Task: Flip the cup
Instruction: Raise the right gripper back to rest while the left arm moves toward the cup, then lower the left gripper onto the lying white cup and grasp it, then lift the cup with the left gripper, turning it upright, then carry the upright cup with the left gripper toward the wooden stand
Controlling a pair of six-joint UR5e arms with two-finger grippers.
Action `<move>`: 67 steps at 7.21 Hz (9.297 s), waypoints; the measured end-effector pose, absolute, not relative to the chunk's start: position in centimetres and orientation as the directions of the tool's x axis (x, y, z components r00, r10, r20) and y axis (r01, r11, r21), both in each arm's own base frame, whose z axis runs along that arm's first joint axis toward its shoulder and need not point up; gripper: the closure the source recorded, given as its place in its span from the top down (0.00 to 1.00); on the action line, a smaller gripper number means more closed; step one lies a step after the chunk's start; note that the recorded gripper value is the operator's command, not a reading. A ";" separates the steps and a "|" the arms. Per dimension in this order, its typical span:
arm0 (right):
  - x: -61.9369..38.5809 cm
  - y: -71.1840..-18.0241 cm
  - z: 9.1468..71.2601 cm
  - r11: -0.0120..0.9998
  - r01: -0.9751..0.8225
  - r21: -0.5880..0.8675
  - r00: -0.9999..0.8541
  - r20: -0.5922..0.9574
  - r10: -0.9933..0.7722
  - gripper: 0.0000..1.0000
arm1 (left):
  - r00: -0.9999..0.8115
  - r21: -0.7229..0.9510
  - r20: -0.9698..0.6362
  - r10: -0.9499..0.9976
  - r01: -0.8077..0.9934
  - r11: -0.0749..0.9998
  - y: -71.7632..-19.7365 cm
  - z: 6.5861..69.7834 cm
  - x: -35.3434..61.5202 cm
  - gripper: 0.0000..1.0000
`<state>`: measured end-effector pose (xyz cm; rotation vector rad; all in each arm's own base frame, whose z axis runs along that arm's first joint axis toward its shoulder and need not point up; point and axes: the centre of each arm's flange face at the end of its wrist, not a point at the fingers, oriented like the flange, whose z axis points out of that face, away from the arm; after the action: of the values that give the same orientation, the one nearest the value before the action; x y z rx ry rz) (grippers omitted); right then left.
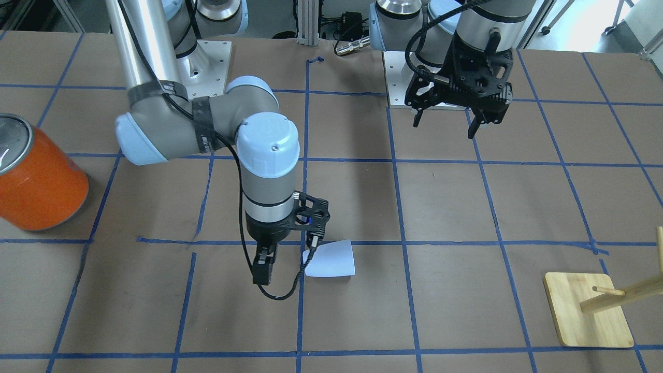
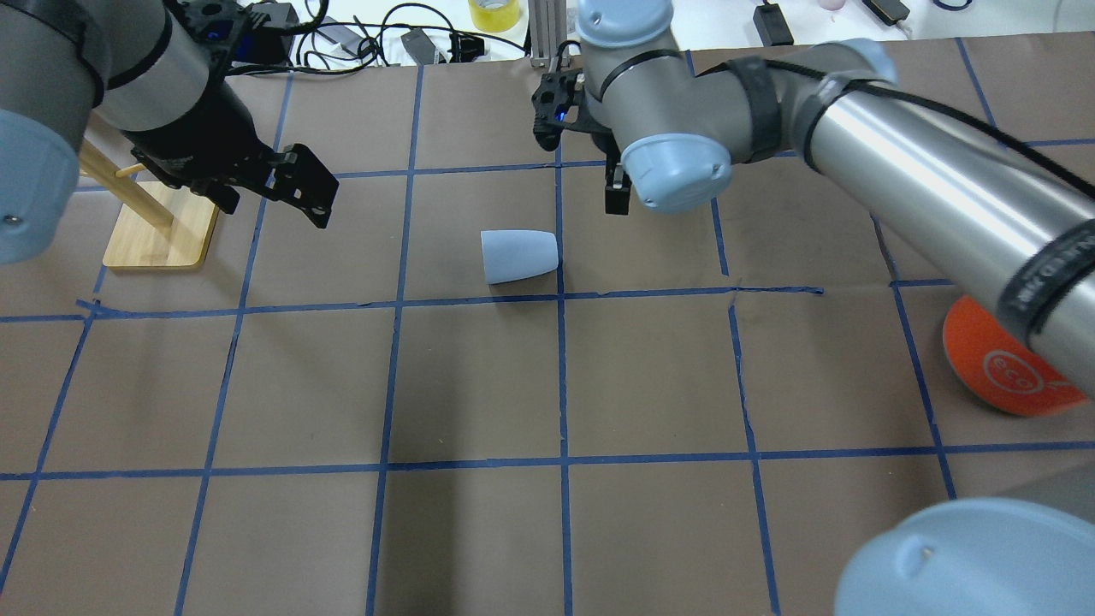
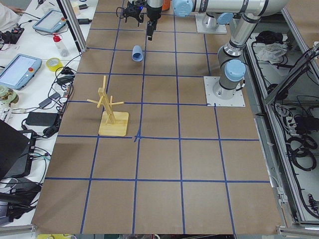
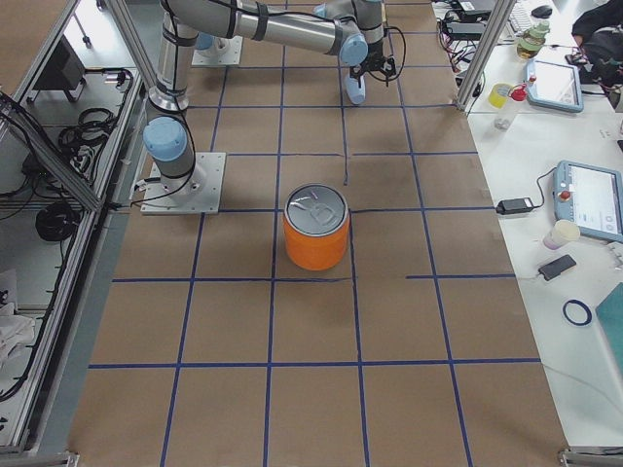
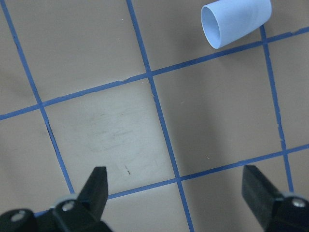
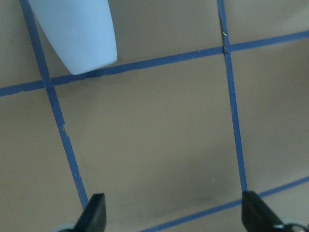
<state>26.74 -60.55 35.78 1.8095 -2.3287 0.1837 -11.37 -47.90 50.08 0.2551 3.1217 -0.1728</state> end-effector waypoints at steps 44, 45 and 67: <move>14.7 -52.0 51.1 0.993 -0.026 -0.114 -1.000 0.014 -0.025 1.00 | -0.159 -0.129 0.083 -0.984 -0.981 0.148 -62.6 28.0 -19.4 0.00; 14.7 -52.0 51.1 0.993 -0.026 -0.115 -1.000 0.015 -0.025 1.00 | -0.240 -0.167 0.061 -0.969 -0.959 0.228 -63.0 28.6 -17.2 0.00; 15.2 -52.3 50.6 0.993 -0.039 -0.111 -0.999 0.013 -0.038 1.00 | -0.361 -0.826 -0.371 -0.855 -0.292 0.482 -67.2 19.3 -12.7 0.00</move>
<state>15.17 -52.28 50.65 0.0608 -3.1249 0.1751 -12.71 -67.22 19.30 -0.9561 1.8886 -0.8471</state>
